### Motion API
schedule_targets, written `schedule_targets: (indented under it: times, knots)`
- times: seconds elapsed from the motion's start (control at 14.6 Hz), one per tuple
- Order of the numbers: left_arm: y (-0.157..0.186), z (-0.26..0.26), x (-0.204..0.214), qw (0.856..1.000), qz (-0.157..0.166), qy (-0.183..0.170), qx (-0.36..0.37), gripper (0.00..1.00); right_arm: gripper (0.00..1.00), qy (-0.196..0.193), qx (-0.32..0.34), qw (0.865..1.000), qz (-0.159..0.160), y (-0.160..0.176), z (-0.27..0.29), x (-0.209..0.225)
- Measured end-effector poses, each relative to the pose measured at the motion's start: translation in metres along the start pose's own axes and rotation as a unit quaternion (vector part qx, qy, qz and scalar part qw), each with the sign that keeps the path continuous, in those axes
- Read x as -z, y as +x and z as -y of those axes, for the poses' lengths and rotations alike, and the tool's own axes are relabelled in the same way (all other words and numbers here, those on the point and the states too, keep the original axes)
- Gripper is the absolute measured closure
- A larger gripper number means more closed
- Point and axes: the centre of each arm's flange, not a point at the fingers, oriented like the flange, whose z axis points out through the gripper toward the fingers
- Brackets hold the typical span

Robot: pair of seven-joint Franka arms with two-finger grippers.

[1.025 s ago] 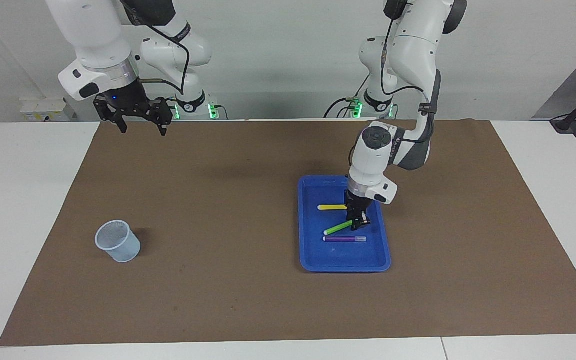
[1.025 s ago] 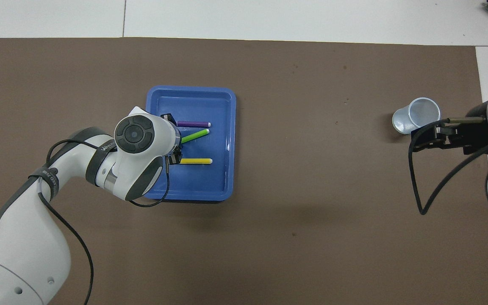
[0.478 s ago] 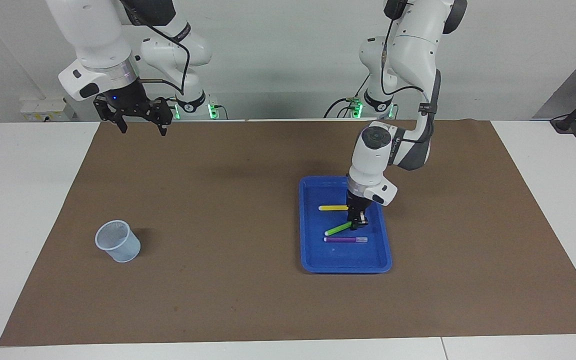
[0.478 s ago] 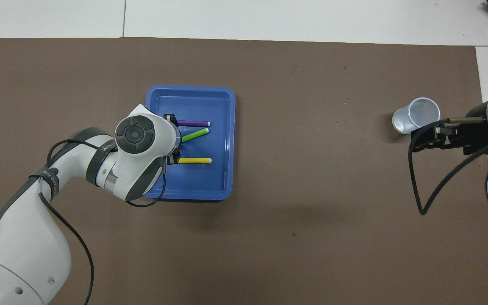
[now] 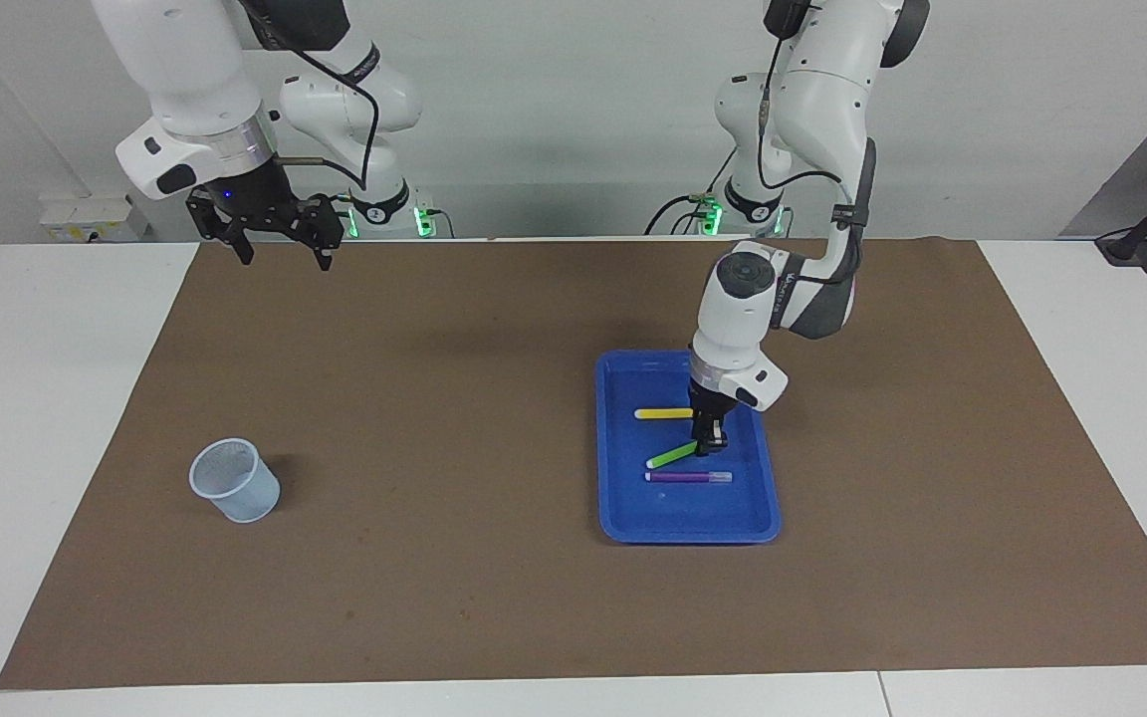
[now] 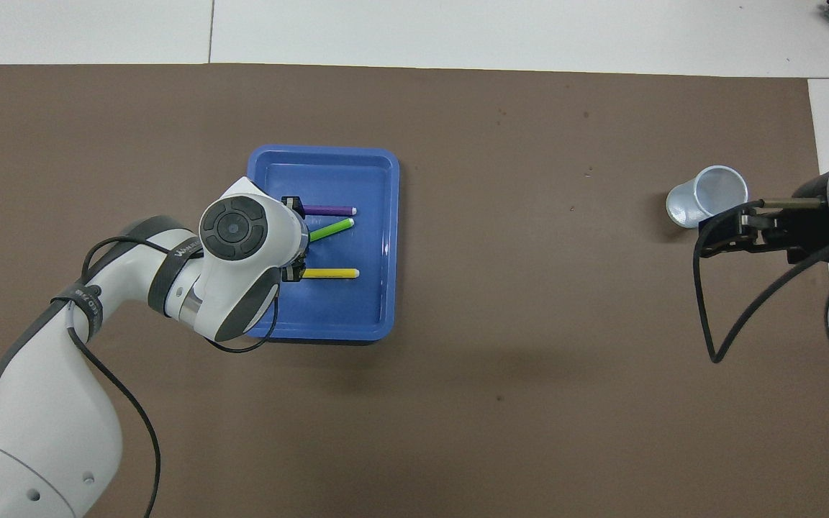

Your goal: Right arm passes pens to left for tray arrangement

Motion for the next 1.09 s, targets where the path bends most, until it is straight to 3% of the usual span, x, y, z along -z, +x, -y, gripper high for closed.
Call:
schedule_targets:
  times: [0.41, 0.75, 1.09]
  knots:
    - [0.0005, 0.0015, -0.0002, 1.0, -0.006, 0.008, -0.016, 0.67, 0.0, 0.0, -0.005, 1.0, 0.0, -0.0001, 0.0, 0.0001]
    - [0.0003, 0.0024, -0.0003, 1.0, -0.01, 0.014, -0.018, 0.74, 0.0, 0.0, -0.008, 1.0, 0.0, -0.0001, 0.0, 0.0002]
    - [0.0019, 0.0018, -0.0002, 1.0, -0.012, 0.017, -0.018, 0.74, 0.0, 0.0, -0.008, 1.0, 0.0, -0.0002, 0.0, 0.0003]
